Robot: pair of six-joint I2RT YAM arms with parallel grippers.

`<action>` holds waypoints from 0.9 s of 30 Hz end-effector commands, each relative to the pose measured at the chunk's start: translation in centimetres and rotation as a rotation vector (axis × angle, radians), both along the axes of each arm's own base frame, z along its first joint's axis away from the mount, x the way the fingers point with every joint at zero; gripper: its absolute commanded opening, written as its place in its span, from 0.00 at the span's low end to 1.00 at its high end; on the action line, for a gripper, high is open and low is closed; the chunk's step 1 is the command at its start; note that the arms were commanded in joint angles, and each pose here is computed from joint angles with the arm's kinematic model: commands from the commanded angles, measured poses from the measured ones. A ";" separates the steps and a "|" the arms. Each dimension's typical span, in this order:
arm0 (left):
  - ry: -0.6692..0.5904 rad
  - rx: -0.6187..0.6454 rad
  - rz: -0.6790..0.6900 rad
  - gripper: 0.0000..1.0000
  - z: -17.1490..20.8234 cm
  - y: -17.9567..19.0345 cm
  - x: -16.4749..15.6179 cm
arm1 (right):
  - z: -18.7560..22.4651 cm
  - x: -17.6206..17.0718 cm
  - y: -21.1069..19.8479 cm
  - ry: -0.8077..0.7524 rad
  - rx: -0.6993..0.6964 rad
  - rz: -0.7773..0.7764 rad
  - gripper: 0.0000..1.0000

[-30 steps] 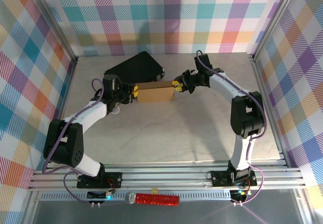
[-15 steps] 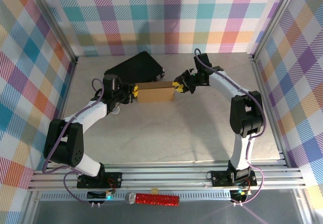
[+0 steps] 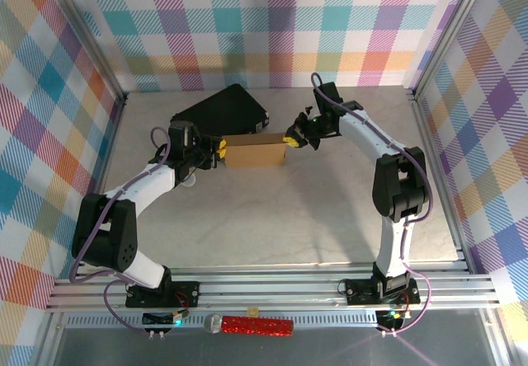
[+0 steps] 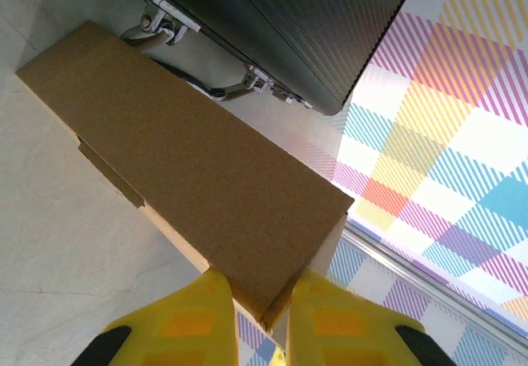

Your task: Fold the paper box

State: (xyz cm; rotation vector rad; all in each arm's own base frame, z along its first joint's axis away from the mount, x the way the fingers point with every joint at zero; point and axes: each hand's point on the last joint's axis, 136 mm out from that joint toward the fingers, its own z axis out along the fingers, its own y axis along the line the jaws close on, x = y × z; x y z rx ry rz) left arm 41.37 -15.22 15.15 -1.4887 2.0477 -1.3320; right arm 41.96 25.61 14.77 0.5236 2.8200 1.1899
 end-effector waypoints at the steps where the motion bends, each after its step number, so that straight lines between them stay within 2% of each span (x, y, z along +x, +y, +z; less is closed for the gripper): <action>1: 0.139 0.075 0.032 0.15 -4.0 1.2 -1.4 | -10.4 -5.4 -6.3 0.332 -0.348 -0.055 0.00; 5: 0.144 0.078 0.030 0.15 -4.1 1.3 -1.6 | -10.7 -5.6 -6.9 0.335 -0.369 -0.041 0.00; 7: 0.152 0.083 0.024 0.15 -4.2 1.3 -1.8 | -10.9 -5.7 -7.2 0.341 -0.388 -0.026 0.08; 11: 0.156 0.089 0.005 0.17 -4.3 1.2 -2.0 | -10.6 -5.7 -7.3 0.323 -0.398 -0.006 0.15; 15: 0.124 0.107 -0.037 0.29 -2.8 1.1 -2.1 | -8.5 -5.0 -7.2 0.250 -0.387 -0.005 0.28; 17: 0.116 0.138 -0.086 0.37 -1.7 0.9 -2.8 | -6.8 -4.5 -7.2 0.188 -0.376 0.001 0.30; 22: 0.180 0.194 -0.184 0.49 -1.5 0.7 -7.0 | -3.9 -5.0 -6.5 0.106 -0.318 0.028 0.30; 27: 0.224 0.204 -0.218 0.53 -3.0 0.7 -11.2 | -3.6 -8.1 -6.9 0.132 -0.302 0.046 0.35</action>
